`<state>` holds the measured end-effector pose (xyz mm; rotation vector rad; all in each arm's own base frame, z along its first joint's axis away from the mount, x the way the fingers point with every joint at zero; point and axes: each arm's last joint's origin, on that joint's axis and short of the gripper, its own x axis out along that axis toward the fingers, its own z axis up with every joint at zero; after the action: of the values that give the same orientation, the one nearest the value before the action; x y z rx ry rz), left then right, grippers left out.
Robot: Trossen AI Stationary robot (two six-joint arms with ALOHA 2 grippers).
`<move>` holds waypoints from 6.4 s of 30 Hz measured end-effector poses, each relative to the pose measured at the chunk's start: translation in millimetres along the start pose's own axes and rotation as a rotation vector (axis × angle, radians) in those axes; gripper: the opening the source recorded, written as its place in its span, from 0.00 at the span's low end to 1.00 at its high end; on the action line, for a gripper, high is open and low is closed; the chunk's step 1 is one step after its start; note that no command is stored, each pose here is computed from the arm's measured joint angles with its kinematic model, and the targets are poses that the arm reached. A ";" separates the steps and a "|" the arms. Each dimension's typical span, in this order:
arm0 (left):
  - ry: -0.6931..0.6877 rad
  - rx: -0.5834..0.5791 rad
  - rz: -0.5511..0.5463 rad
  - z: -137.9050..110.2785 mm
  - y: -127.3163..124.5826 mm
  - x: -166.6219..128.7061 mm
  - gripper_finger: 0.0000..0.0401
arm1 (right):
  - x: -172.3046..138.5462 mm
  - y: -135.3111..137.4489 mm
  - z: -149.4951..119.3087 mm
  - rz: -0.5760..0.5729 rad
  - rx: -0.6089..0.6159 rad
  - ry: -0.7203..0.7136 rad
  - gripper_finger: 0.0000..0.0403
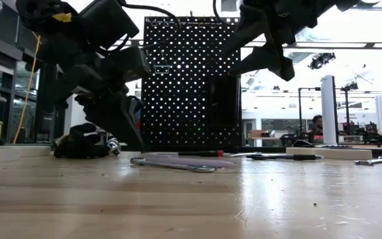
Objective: Hang tools onto peg board
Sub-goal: Hang the wrench onto the peg board
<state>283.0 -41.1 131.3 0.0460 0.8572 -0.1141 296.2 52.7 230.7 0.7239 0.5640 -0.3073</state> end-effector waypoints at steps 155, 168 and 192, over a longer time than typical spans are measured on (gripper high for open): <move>-0.170 -0.158 0.052 12.9 -2.5 44.1 0.00 | 103.8 -24.7 -78.2 0.069 0.283 0.490 0.00; -0.170 -0.105 0.057 30.1 -1.8 -5.2 0.00 | 95.2 -14.2 -76.7 0.120 0.245 0.483 0.00; -0.155 -0.058 -0.120 20.6 -32.4 9.6 0.00 | 72.7 -2.2 -56.9 0.172 0.160 0.405 0.00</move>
<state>300.9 -75.8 137.7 -0.0686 0.7073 -0.2030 332.6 85.4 152.4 0.9932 0.8602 -0.0431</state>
